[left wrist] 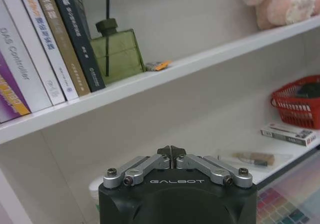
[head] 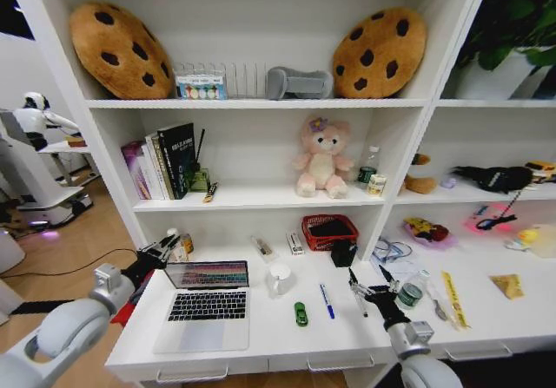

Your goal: Organize the objects on the table.

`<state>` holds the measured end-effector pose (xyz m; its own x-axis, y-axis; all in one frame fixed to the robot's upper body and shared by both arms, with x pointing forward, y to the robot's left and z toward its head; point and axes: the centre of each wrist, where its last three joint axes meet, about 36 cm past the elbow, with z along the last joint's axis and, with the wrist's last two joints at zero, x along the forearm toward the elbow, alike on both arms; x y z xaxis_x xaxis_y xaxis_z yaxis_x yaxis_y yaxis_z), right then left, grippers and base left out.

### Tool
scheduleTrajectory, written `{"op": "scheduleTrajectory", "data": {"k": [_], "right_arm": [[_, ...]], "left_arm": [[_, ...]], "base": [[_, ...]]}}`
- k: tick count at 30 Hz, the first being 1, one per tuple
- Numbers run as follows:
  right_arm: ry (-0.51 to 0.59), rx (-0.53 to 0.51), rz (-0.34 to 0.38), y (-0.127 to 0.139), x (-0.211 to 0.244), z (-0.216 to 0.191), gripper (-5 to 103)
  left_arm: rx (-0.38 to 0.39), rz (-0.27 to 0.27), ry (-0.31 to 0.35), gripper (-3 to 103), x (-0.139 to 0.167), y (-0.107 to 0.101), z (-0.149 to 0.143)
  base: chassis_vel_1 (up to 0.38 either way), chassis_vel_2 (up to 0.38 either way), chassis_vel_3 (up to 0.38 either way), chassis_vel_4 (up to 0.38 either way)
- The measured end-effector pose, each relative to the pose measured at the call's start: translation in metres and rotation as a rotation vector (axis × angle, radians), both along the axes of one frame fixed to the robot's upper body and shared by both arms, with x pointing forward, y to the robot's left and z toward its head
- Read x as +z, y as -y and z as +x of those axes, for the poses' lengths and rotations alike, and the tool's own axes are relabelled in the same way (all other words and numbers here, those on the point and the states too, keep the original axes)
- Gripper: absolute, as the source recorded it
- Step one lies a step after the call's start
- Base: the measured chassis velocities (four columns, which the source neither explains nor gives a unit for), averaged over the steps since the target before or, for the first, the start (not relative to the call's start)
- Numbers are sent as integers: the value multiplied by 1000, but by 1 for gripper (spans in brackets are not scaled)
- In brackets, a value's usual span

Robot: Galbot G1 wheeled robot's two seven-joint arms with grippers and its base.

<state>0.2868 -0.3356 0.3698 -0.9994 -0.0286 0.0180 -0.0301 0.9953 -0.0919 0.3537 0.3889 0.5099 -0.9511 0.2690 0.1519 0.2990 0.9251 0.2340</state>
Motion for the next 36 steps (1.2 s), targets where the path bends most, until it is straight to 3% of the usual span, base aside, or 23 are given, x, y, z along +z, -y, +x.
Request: {"op": "scheduleTrajectory", "data": {"k": [1,2,5,6,8,15,20,28,33,36], "right_arm": [[-1,0,-1,-2,0,-3,100],[-1,0,-1,-2,0,-3,100],[1,-13,10,-6,0,-7,100],[1,-13,10,-6,0,-7,100],[3,-21,21,-12,0,-14,100],[1,-30,23,-15,0,-24,100],[3,-33,25,-16,1,-25,100],[9,-28,40,-23,1,-22,100],[3,-26,42,-26,-1,-24,100],[3,-27,42,-28,-2,-25,100]], "left_arm": [[-29,19,-29,2,3,-2,7],[-29,19,-29,2,3,-2,7],[-107,89,-143,0,0,-7,26],[-107,89,-143,0,0,-7,26],[-120,75,-197,0,-4,-1,59],[-142,40,-204,0,4,18,99],[-151,52,-227,0,-4,20,96],[-176,130,-273,0,-16,3,59],[-205,180,-269,0,-15,2,45],[-222,180,-262,0,-11,9,39]], "base": [[0,0,0,0],[0,0,0,0],[0,0,0,0],[0,0,0,0],[0,0,0,0],[0,0,0,0],[0,0,0,0],[0,0,0,0],[0,0,0,0],[0,0,0,0]]}}
